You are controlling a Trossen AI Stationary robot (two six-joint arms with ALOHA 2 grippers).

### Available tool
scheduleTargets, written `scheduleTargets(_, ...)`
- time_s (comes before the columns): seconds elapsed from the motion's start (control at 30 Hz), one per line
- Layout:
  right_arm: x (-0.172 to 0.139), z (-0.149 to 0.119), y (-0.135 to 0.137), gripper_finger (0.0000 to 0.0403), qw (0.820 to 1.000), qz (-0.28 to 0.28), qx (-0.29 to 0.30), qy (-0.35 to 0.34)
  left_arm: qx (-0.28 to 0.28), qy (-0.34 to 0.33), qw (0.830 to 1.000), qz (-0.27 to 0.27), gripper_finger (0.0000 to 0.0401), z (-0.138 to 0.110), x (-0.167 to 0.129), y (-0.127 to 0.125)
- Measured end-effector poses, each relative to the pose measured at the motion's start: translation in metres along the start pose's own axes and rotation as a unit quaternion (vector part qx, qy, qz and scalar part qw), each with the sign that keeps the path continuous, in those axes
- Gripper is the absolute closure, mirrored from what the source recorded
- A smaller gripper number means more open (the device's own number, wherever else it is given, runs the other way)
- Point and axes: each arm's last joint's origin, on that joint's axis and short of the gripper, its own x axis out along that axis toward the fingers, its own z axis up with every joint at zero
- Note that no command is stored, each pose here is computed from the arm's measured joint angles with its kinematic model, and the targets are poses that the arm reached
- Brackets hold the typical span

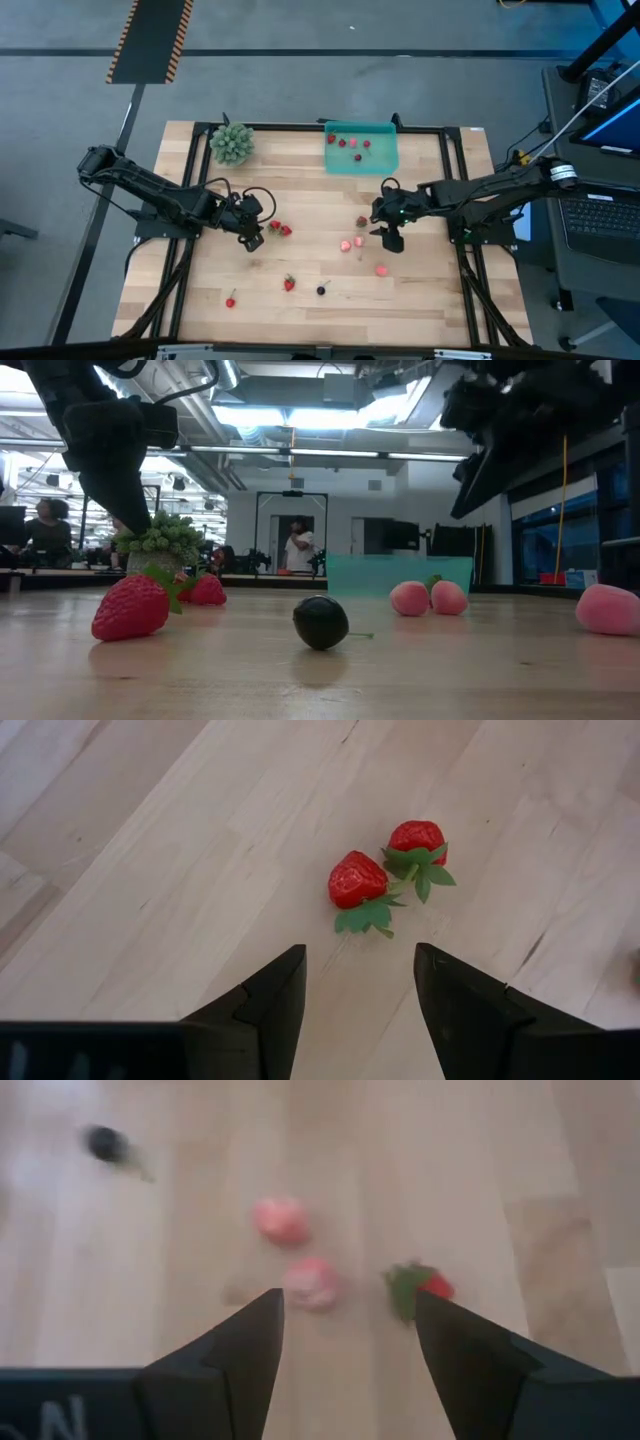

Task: Pick and placing Produce into tupperware
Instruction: Put the strawberry into the blue bin

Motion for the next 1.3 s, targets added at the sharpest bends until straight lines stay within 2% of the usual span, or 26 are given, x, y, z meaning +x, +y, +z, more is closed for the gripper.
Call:
scheduleTargets(0.17, 0.023, -0.003, -0.005, 0.0175, 0.996, -0.071, -0.043, 0.026, -0.001, -0.002, 1.000, -0.001, 0.0222, 0.000, 0.000, 0.000)
scheduleTargets(0.5, 0.056, -0.008, -0.008, 0.0175, 0.987, -0.096, -0.117, 0.057, 0.000, -0.002, 1.000, -0.001, 0.0222, 0.000, 0.000, 0.000)
scheduleTargets(0.67, 0.064, -0.007, -0.008, 0.0177, 0.986, -0.094, -0.130, 0.053, 0.000, -0.002, 1.000, -0.001, 0.0222, 0.000, 0.000, 0.000)
scheduleTargets(1.0, 0.078, -0.011, -0.009, 0.0228, 0.983, -0.093, -0.146, 0.066, 0.000, -0.003, 1.000, -0.002, 0.0222, 0.000, 0.000, 0.000)
scheduleTargets(1.3, 0.078, -0.011, -0.009, 0.0274, 0.983, -0.093, -0.147, 0.066, 0.000, -0.002, 1.000, -0.001, 0.0222, 0.000, 0.000, 0.000)
